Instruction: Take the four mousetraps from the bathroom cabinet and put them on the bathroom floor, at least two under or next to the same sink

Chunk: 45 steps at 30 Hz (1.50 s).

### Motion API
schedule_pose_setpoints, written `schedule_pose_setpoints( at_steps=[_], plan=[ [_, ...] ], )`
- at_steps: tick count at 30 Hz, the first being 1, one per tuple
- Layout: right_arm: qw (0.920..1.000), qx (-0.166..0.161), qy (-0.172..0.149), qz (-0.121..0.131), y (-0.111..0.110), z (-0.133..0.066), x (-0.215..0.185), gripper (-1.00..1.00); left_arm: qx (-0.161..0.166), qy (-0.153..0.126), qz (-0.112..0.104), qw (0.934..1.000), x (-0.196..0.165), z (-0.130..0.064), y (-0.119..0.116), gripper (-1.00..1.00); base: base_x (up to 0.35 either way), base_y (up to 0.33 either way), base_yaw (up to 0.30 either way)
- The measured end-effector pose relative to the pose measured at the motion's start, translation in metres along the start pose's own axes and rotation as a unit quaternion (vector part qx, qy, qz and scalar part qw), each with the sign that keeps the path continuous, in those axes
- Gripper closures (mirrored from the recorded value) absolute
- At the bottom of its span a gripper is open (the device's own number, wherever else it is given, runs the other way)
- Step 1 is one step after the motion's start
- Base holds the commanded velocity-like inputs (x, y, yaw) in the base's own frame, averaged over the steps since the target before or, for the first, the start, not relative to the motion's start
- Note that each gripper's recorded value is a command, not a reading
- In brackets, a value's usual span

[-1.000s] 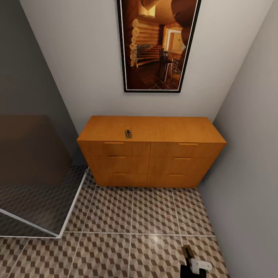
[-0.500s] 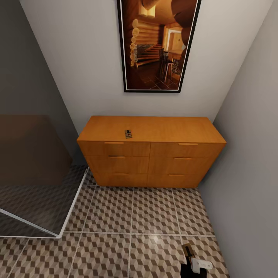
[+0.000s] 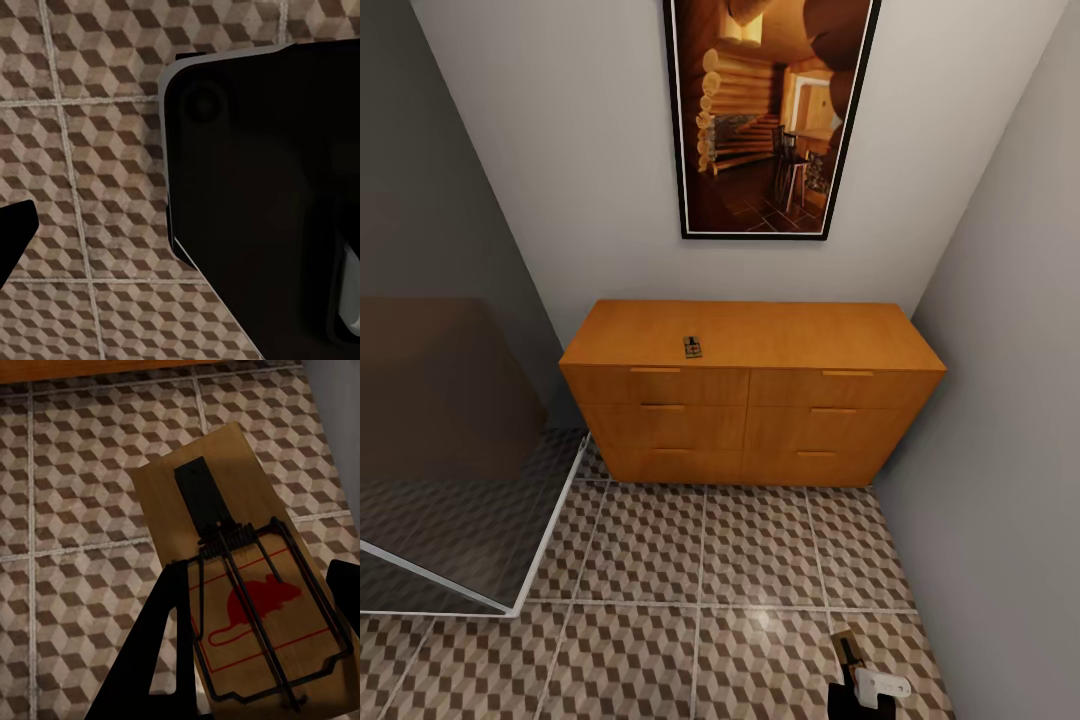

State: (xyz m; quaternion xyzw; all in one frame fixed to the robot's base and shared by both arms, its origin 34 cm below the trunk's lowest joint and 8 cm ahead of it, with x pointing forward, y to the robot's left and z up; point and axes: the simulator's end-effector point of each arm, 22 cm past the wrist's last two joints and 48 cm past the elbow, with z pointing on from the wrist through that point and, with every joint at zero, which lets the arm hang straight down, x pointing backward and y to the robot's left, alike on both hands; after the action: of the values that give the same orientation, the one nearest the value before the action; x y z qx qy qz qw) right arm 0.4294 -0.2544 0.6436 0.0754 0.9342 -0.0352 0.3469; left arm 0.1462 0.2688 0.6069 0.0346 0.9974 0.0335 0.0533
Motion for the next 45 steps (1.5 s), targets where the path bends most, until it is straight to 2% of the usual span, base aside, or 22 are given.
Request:
schedule_pose_setpoints(
  at_steps=[11, 17, 21, 28, 31, 35, 38, 43, 45],
  plan=[
    [1.0000, -0.005, 0.002, -0.005, 0.003, 0.000, 0.001, 1.00, -0.010, 0.001, -0.003, 0.9999, 0.000, 0.001, 0.009, -1.00, 0.000, 0.000, 0.000],
    [0.9999, -0.007, 0.001, -0.011, 0.003, 0.000, 0.001, 1.00, -0.009, -0.018, -0.007, 0.9998, -0.018, 0.004, 0.007, -1.00, 0.000, 0.000, 0.000],
    [0.9999, -0.007, 0.000, -0.013, 0.002, 0.000, 0.000, 1.00, -0.003, -0.043, -0.012, 0.9990, -0.052, 0.010, 0.000, -1.00, 0.000, 0.000, 0.000],
    [0.9999, -0.007, 0.000, -0.013, 0.001, 0.000, 0.000, 1.00, -0.008, -0.032, -0.014, 0.9993, -0.103, 0.017, -0.008, -1.00, 0.000, 0.000, 0.000],
    [0.9999, -0.007, 0.000, -0.013, 0.001, 0.000, 0.000, 1.00, -0.011, -0.042, -0.015, 0.9989, -0.141, 0.015, -0.008, -1.00, 0.000, 0.000, 0.000],
    [0.9999, -0.007, 0.000, -0.013, 0.000, 0.000, 0.000, 1.00, -0.005, -0.071, -0.016, 0.9973, -0.196, 0.004, -0.013, -1.00, 0.000, 0.000, 0.000],
    [0.9999, -0.006, 0.000, -0.013, 0.000, 0.000, 0.000, 1.00, 0.001, -0.084, -0.016, 0.9963, -0.223, -0.004, -0.019, -1.00, 0.000, 0.000, 0.000],
    [0.9999, -0.006, 0.000, -0.013, 0.000, 0.000, 0.000, 1.00, 0.017, -0.097, -0.012, 0.9951, -0.271, -0.027, -0.031, -1.00, 0.000, 0.000, 0.000],
    [0.9999, -0.007, 0.000, -0.013, 0.000, 0.000, 0.000, 1.00, 0.025, -0.105, -0.008, 0.9941, -0.296, -0.042, -0.038, -1.00, 0.000, 0.000, 0.000]
  ],
)
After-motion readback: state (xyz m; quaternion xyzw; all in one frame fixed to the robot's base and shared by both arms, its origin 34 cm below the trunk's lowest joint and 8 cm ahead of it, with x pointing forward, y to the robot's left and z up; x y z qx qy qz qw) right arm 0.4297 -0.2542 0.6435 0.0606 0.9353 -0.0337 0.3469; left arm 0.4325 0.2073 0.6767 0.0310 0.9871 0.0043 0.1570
